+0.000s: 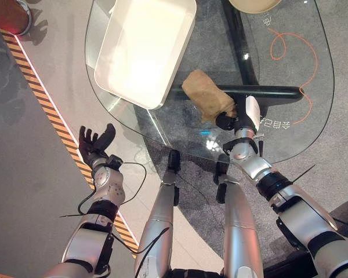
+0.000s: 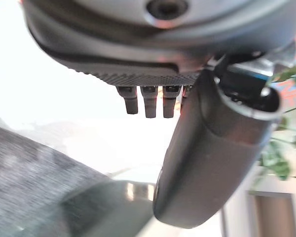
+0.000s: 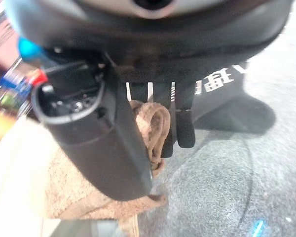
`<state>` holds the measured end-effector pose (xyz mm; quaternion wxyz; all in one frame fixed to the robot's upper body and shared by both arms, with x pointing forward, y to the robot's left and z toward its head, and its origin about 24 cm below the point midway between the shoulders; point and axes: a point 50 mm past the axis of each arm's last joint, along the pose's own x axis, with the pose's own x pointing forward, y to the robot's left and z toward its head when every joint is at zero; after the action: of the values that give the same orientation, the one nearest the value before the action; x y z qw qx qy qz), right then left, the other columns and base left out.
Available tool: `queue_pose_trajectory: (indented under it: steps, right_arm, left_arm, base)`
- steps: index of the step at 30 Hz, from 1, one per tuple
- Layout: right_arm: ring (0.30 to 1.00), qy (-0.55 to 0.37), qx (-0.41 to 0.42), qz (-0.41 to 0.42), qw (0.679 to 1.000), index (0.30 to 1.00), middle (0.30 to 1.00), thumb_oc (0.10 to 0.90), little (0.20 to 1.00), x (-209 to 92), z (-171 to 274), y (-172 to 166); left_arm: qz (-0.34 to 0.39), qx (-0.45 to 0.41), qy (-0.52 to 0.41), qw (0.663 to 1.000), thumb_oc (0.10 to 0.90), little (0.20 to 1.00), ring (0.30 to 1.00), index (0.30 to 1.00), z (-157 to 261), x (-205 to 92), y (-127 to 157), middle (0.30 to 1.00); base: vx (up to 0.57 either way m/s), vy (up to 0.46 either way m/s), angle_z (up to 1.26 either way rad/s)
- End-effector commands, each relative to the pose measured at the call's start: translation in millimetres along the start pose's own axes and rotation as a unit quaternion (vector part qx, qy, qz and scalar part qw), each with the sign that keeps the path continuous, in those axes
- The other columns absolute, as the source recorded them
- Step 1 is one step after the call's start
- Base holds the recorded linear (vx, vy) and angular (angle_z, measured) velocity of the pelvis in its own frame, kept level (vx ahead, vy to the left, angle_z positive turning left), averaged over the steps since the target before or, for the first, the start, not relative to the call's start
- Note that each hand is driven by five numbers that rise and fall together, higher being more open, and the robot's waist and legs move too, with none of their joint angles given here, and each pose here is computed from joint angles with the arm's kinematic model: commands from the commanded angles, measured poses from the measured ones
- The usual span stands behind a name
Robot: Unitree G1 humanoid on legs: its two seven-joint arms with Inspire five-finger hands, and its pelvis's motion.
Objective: Wipe the table with a cloth and put it in the basket.
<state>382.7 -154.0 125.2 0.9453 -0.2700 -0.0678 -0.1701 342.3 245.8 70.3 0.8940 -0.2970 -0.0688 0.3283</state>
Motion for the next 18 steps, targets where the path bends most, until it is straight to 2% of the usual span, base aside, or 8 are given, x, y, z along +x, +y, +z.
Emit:
queue_pose_trajectory:
  steps: [1, 2, 8, 18]
  right_arm:
    - [0.300, -0.056, 0.079, -0.098, 0.990, 0.300, 0.300, 0.100, 0.200, 8, 22, -33]
    - [0.300, -0.072, 0.107, -0.116, 0.985, 0.300, 0.300, 0.100, 0.200, 5, 25, -42]
    - [0.300, -0.125, 0.160, -0.140, 0.969, 0.300, 0.300, 0.100, 0.200, -7, 42, -54]
    - [0.300, -0.212, 0.214, -0.137, 0.944, 0.300, 0.300, 0.100, 0.200, -27, 73, -61]
  left_arm:
    - [0.007, -0.029, -0.130, 0.991, 0.800, 0.900, 0.900, 0.900, 52, 11, 8, 0.900]
    - [-0.039, -0.044, -0.157, 0.986, 0.800, 0.900, 0.900, 0.900, 62, 4, -10, 0.900]
    - [-0.152, -0.086, -0.180, 0.968, 0.800, 0.900, 0.900, 0.900, 70, -22, -41, 0.900]
    - [-0.299, -0.125, -0.141, 0.935, 0.800, 0.900, 0.900, 0.900, 72, -49, -74, 0.900]
  base:
    - [0.00, 0.000, 0.00]
    - [0.00, 0.000, 0.00]
    - [0.00, -0.003, -0.01]
    - [0.00, 0.001, 0.00]
